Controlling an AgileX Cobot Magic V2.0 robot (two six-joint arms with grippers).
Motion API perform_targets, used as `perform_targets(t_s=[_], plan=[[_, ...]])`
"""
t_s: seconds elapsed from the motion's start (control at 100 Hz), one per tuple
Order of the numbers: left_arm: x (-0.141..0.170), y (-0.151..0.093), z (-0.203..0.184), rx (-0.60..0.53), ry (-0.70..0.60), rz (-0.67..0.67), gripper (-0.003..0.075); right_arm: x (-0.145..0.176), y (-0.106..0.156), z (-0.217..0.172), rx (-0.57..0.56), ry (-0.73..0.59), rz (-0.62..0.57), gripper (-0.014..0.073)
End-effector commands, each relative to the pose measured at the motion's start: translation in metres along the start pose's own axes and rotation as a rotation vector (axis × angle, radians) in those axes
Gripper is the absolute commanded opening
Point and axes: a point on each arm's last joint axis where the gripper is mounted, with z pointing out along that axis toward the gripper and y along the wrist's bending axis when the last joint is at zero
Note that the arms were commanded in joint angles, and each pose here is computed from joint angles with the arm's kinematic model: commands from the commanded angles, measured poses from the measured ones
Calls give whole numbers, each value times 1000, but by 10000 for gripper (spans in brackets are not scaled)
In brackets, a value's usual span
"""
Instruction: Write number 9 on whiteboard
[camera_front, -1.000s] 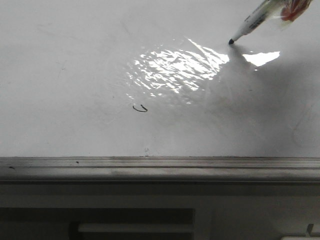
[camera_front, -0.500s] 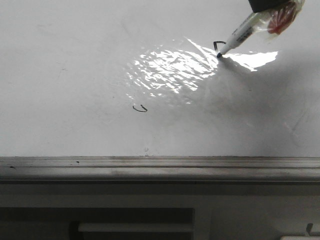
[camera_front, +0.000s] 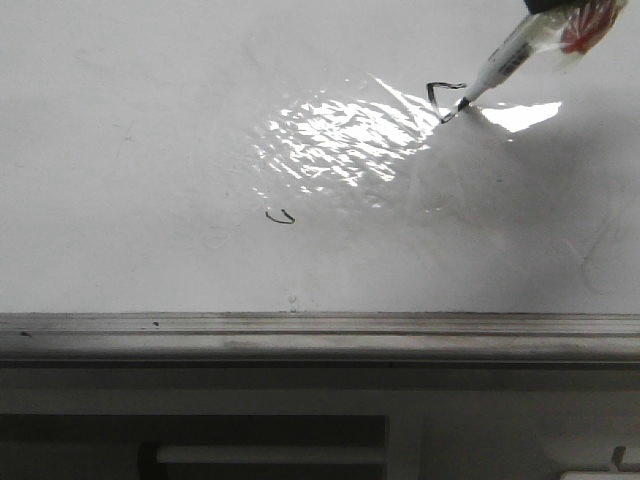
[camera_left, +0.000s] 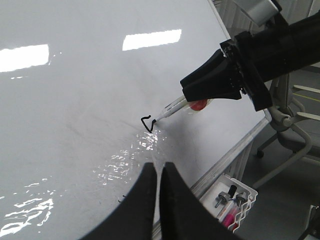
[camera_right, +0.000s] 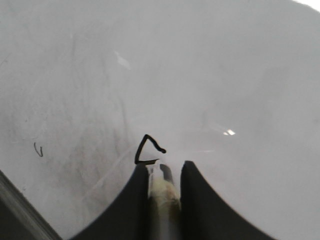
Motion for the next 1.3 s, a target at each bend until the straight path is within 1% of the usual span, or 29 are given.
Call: perform_targets(t_s=[0.0,0.13,0.25,0.37,0.5,0.63,0.8,0.87,1.1,1.17,1.29], plan=[[-9,2,0,-21,-32,-23,-20,-8,-12,-3,79,-9,-74,-41],[-9,2,0,-21,-32,-23,-20,-11,-11,-3,72,-44,-71,-41],[-9,2,0,-21,-32,-23,-20,-10,-12,-3,75,-27,-67,-41],[-9,2,0,-21,-32,-23,-20,-4,-12,-3,77,32,-46,-41],[-9,2,0,-21,-32,-23,-20,9,-8,-2,45,147,35,-41],[-9,2,0,-21,-32,-23,-20,32,7,3,-24,253,67,-41],[-9,1,0,-19,-31,-23,-20,59,34,8,-134,316,31,-41],[-9,1,0,-19,-31,-23,-20,63,39,9,-151,318,35,-41],[-9,1,0,-15,-30,-23,-20,58,39,10,-153,270,34,-41],[-9,1,0,-15,-30,-23,-20,48,37,7,-155,229,39,-41],[-8,0,0,-4,-24,-23,-20,17,33,-13,-163,95,39,-41]])
